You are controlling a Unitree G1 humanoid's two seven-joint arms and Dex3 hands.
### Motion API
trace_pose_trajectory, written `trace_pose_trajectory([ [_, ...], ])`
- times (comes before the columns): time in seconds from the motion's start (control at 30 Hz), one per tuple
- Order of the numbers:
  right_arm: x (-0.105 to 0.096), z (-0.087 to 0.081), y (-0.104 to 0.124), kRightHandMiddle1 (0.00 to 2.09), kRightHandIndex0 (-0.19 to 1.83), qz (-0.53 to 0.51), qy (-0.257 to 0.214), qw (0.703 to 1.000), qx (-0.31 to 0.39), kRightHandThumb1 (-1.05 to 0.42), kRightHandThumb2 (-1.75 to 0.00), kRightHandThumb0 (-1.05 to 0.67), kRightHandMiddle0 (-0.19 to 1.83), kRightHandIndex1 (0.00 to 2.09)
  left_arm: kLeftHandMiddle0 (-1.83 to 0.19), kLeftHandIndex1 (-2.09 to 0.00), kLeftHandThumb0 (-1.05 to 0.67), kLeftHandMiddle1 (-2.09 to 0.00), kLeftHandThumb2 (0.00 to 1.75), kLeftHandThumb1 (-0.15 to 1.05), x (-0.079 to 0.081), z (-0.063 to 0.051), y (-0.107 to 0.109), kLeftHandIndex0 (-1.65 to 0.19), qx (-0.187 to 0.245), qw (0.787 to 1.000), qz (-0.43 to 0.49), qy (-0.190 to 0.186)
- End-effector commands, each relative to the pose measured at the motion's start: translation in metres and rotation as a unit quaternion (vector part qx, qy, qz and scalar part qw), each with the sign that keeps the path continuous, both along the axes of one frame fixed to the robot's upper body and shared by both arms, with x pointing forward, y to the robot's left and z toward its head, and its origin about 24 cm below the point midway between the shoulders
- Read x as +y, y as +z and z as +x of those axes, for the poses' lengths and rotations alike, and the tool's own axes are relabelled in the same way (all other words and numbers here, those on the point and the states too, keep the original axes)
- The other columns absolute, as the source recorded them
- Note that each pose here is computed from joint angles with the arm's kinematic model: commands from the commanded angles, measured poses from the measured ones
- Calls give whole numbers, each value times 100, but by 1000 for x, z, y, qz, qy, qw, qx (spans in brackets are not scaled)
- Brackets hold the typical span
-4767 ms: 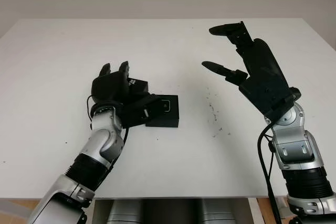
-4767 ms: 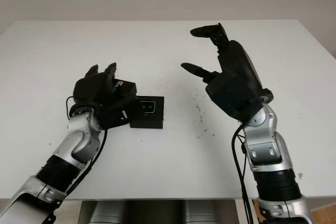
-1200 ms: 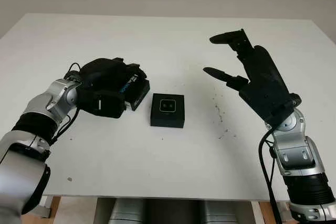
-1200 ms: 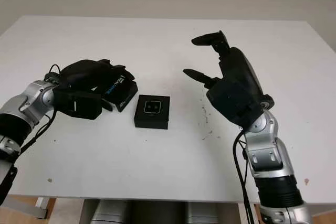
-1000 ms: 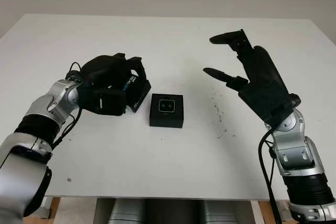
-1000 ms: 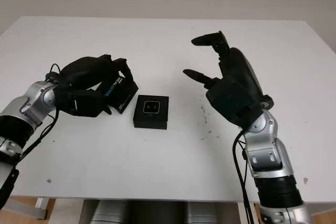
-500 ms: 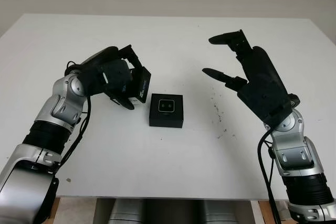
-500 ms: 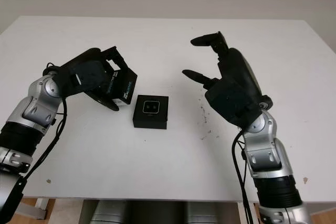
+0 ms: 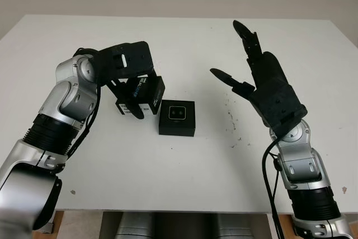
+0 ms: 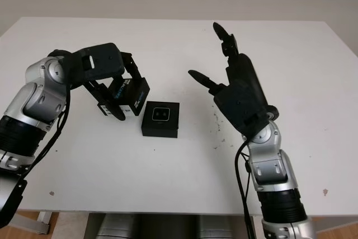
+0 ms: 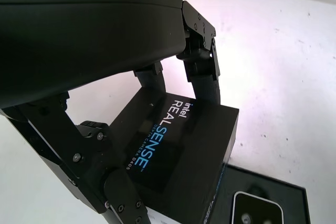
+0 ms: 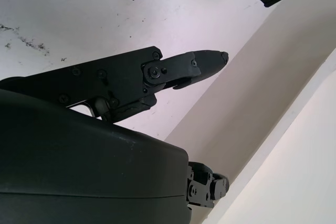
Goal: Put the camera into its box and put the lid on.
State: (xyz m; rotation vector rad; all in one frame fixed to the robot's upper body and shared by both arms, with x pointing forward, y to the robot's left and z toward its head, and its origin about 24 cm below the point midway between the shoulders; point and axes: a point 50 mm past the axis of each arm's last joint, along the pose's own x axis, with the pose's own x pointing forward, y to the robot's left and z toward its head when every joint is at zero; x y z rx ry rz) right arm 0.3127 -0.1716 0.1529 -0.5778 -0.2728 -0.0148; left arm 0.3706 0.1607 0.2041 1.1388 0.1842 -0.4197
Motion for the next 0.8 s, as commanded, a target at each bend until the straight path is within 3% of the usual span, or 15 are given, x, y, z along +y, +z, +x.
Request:
trace_pose_trajectory([
  [0.0, 2, -2, 1, 9, -14, 3, -2, 1000, -5, -105, -19, -57, -18, 0, -63, -127, -24, -143, 5, 90, -6, -1, 16, -50, -16, 1000, -7, -16],
  [0.27, 3, -2, -2, 10, -10, -9, -3, 1000, -14, -105, -18, -58, -11, 3, -64, -131, -25, -153, 6, 90, -16, -4, 14, -46, -14, 999, -3, -33],
  [0.5, 7, -2, -5, 11, -10, 8, 5, 1000, -1, -105, -16, -56, -6, 4, -59, -145, -22, -158, 5, 90, -24, -7, -1, -46, -35, 996, -73, -21],
  [0.77, 12, -1, -8, 9, -7, -6, 19, 1000, 9, -105, -17, -58, -3, 6, -55, -142, -19, -158, 6, 94, -34, -9, -8, -33, -63, 993, -100, 9],
])
